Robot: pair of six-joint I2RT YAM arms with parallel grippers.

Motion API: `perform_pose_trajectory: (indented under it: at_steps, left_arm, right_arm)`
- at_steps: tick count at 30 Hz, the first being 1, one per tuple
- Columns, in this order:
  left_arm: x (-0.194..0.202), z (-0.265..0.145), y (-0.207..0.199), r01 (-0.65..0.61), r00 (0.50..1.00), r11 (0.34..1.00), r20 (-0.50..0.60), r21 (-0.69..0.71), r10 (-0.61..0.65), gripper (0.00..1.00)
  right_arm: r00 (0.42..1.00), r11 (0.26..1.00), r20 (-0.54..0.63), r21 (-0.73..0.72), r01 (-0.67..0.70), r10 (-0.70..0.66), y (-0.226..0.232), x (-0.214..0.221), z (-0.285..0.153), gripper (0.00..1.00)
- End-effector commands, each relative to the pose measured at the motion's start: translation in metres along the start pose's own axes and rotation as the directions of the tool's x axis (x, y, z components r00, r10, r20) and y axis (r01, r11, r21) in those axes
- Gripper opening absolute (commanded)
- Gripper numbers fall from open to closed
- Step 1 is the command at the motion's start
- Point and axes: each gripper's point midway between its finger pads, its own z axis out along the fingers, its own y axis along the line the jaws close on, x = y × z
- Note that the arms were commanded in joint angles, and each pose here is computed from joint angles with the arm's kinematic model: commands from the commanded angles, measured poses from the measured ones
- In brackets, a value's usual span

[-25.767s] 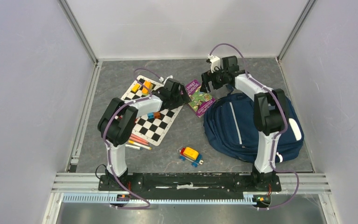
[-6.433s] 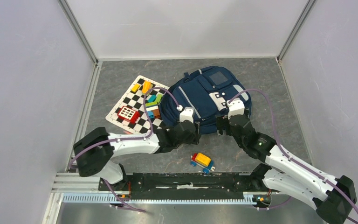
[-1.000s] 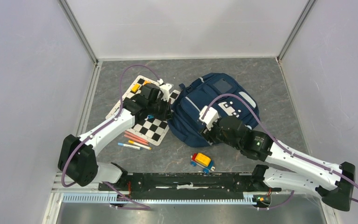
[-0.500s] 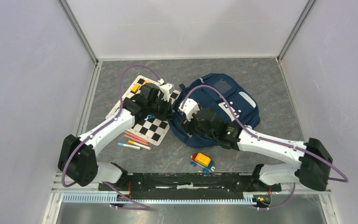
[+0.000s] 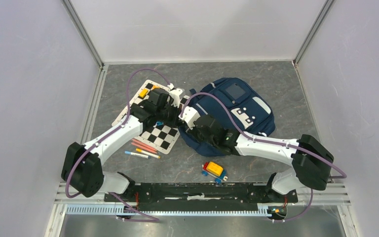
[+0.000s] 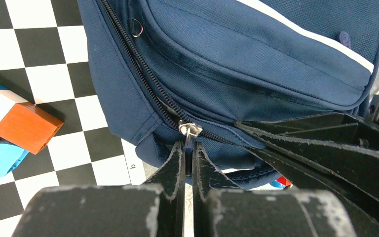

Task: Pack the student bag
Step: Zip the student bag at the center of the board.

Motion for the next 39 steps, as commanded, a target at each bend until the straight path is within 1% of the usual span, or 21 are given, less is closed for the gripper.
perform_pose_trajectory:
  at_steps: [1,5,6,11,14,18,23,25,28,30,33,35,39]
  left_arm:
    - [-0.045,-0.015,-0.015,-0.081,0.982,0.996,0.172,0.038,0.073,0.02]
    - [-0.045,-0.015,-0.007,-0.068,0.984,0.998,0.166,-0.006,0.068,0.02]
    - [-0.046,-0.015,-0.006,-0.065,0.984,0.998,0.168,-0.017,0.066,0.02]
    - [-0.047,-0.017,0.002,-0.052,0.983,0.997,0.174,-0.064,0.062,0.02]
    - [-0.047,-0.015,0.002,-0.049,0.984,0.997,0.171,-0.060,0.058,0.02]
    - [-0.050,-0.004,0.000,-0.052,0.986,0.998,0.156,-0.032,0.057,0.02]
    - [-0.052,0.012,0.003,-0.064,0.994,0.998,0.091,-0.024,0.066,0.02]
    - [-0.056,0.014,0.003,-0.072,0.993,0.997,0.090,-0.026,0.074,0.02]
    - [-0.064,0.009,0.008,-0.115,0.988,0.992,0.098,-0.059,0.120,0.02]
    - [-0.066,0.003,0.010,-0.167,0.981,0.983,0.087,-0.077,0.173,0.02]
    - [-0.063,-0.007,0.014,-0.247,0.967,0.964,0.039,-0.096,0.251,0.02]
    - [-0.064,-0.012,0.023,-0.288,0.956,0.947,0.012,-0.141,0.293,0.02]
    - [-0.072,-0.021,0.048,-0.347,0.937,0.897,-0.053,-0.275,0.346,0.02]
  right_arm:
    - [0.993,0.999,0.114,-0.021,0.044,-0.041,0.000,-0.039,-0.013,0.00]
    - [0.988,0.994,0.121,-0.041,0.100,-0.095,-0.005,-0.029,-0.044,0.00]
    - [0.989,0.993,0.101,-0.036,0.109,-0.105,-0.009,-0.022,-0.052,0.00]
    - [0.985,0.990,0.110,-0.027,0.135,-0.131,-0.024,-0.026,-0.095,0.00]
    - [0.981,0.987,0.116,-0.032,0.160,-0.155,-0.029,-0.029,-0.116,0.00]
    - [0.980,0.980,0.065,-0.054,0.194,-0.190,-0.034,-0.027,-0.135,0.00]
    - [0.977,0.975,0.053,-0.080,0.208,-0.205,-0.037,-0.032,-0.156,0.00]
    - [0.977,0.974,0.055,-0.083,0.209,-0.205,-0.039,-0.033,-0.162,0.00]
    - [0.978,0.978,0.034,-0.030,0.207,-0.206,-0.050,-0.032,-0.167,0.00]
    - [0.978,0.978,0.014,0.021,0.207,-0.207,-0.060,-0.029,-0.169,0.00]
    - [0.973,0.970,-0.029,0.076,0.232,-0.231,-0.071,-0.020,-0.168,0.00]
    - [0.964,0.962,-0.066,0.073,0.261,-0.257,-0.071,-0.013,-0.165,0.00]
    - [0.947,0.951,-0.123,0.049,0.304,-0.296,-0.069,-0.001,-0.158,0.00]
